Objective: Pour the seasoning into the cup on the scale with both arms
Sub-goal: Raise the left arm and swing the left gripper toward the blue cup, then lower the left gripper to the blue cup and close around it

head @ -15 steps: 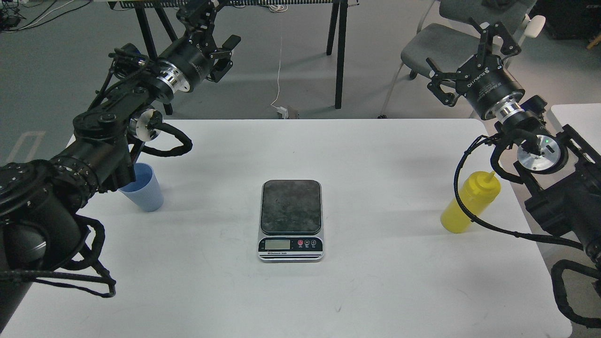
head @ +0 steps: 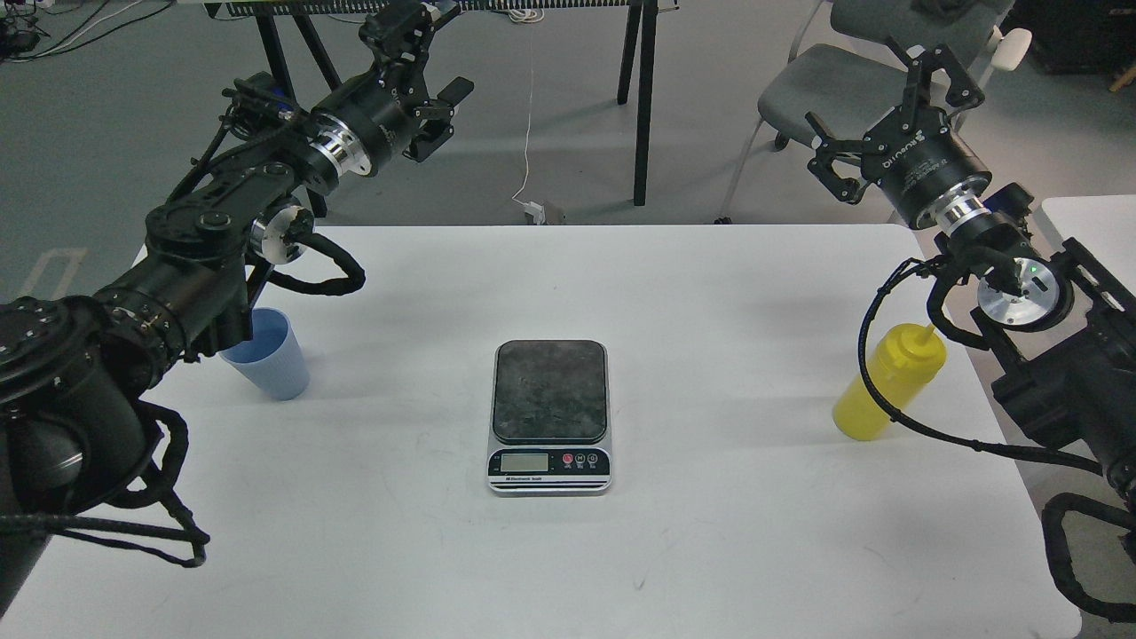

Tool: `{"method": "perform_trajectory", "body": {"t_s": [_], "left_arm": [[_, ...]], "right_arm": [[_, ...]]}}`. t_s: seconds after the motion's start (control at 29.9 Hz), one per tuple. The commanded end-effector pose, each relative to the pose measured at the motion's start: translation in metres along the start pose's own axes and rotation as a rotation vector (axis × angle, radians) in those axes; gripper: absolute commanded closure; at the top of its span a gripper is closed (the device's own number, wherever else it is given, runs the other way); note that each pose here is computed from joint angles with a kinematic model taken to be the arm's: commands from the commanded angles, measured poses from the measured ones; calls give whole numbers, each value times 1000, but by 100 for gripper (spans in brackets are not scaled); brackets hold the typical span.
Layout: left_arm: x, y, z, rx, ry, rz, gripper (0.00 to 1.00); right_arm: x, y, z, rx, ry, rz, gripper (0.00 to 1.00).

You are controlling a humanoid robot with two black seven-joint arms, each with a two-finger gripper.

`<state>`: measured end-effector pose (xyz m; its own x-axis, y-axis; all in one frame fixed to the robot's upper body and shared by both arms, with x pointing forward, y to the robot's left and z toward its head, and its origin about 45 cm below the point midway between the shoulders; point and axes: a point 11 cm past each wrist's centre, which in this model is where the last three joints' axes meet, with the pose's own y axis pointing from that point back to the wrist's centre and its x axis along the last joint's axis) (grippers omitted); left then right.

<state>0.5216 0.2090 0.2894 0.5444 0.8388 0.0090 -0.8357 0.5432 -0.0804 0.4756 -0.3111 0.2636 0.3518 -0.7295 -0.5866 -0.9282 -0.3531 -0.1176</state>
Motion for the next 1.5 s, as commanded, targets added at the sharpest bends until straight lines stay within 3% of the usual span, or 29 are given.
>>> {"method": "perform_trajectory", "body": {"t_s": [0.0, 0.17, 0.37, 0.57, 0.83, 1.0, 1.47], "left_arm": [[-2, -3, 4, -4, -9, -8, 7], [6, -2, 14, 58, -162, -53, 7], [33, 19, 11, 335, -622, -199, 7], [89, 70, 8, 597, -933, -263, 8], [123, 150, 7, 773, -1084, -403, 10], [134, 198, -31, 928, -1112, -487, 10], [135, 236, -83, 960, -1117, -468, 12]], "right_arm": [[0, 0, 1, -2, 0, 1, 0], [0, 0, 1, -2, 0, 1, 0], [0, 0, 1, -2, 0, 1, 0], [0, 1, 1, -2, -1, 1, 0], [6, 6, 2, -5, 1, 13, 0], [5, 6, 2, -1, -2, 11, 0], [6, 6, 1, 0, -1, 12, 0]]}}
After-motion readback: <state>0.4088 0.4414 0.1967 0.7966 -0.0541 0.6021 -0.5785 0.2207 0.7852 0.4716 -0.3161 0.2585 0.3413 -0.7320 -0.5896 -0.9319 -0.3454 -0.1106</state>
